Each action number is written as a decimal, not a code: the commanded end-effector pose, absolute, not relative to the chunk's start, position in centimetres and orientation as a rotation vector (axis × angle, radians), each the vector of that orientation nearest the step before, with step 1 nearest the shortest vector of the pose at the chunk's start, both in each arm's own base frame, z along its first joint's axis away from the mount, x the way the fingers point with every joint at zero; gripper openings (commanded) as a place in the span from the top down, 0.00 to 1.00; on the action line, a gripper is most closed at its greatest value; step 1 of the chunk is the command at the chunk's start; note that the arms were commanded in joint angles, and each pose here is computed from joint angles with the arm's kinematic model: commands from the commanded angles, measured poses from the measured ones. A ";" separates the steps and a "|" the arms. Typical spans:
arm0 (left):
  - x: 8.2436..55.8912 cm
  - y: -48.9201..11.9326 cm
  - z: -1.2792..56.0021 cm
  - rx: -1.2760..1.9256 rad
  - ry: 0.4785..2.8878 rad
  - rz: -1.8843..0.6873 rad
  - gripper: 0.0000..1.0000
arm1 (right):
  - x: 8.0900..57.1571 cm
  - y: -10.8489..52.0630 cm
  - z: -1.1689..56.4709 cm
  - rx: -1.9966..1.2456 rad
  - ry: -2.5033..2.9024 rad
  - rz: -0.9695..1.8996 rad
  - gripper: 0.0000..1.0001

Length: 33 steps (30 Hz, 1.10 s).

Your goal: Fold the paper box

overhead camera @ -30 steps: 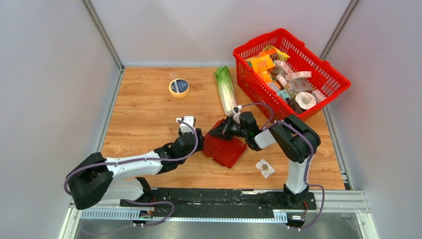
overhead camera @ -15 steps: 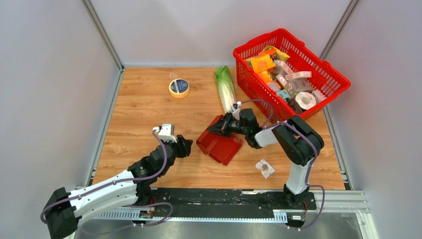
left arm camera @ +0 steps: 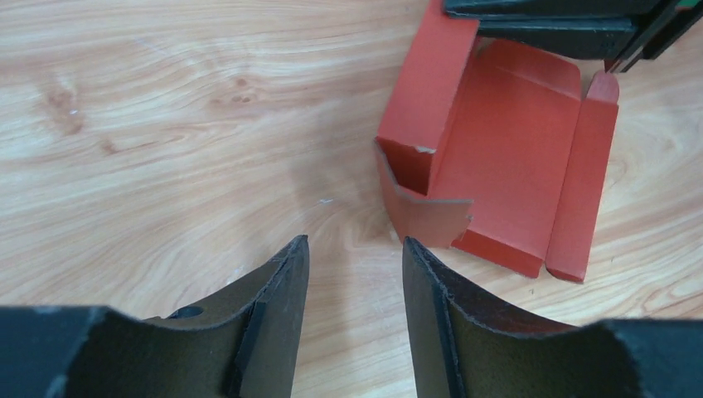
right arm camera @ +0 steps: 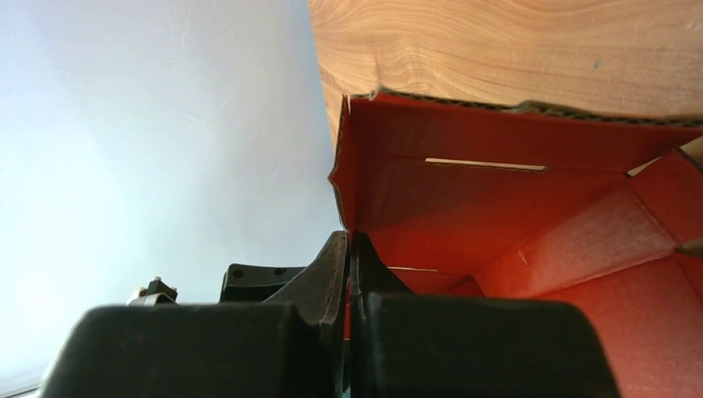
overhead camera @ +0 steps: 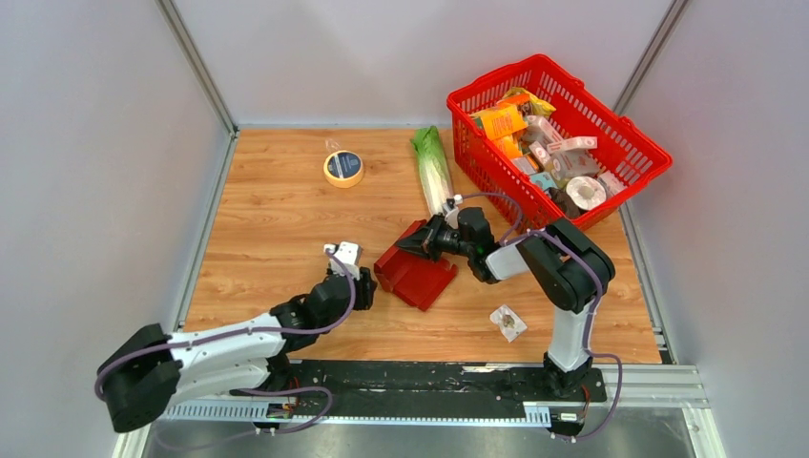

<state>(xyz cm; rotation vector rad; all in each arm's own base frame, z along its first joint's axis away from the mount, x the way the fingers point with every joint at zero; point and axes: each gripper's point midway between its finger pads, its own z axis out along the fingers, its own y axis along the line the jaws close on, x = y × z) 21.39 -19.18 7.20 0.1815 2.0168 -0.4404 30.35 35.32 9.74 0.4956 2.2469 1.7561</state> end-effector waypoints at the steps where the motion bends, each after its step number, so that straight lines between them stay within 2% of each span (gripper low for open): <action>1: 22.9 -22.7 10.7 0.247 1.912 -0.505 0.46 | 30.8 35.2 10.5 0.494 2.192 1.787 1.00; 15: 23.6 -25.0 11.7 0.259 1.903 -0.524 0.47 | 30.3 35.0 10.6 0.502 2.193 1.775 1.00; 19: 23.2 -26.2 11.3 0.299 1.929 -0.480 0.51 | 30.1 34.9 10.3 0.502 2.197 1.774 1.00; 24: 23.2 -25.7 11.1 0.272 1.929 -0.454 0.51 | 29.9 34.6 10.1 0.505 2.198 1.769 1.00; 28: 23.2 -25.4 10.4 0.254 1.957 -0.428 0.58 | 29.6 34.5 10.3 0.502 2.195 1.773 1.00; 33: 22.9 -24.9 9.5 0.236 1.990 -0.373 0.56 | 29.7 34.4 11.4 0.496 2.163 1.776 1.00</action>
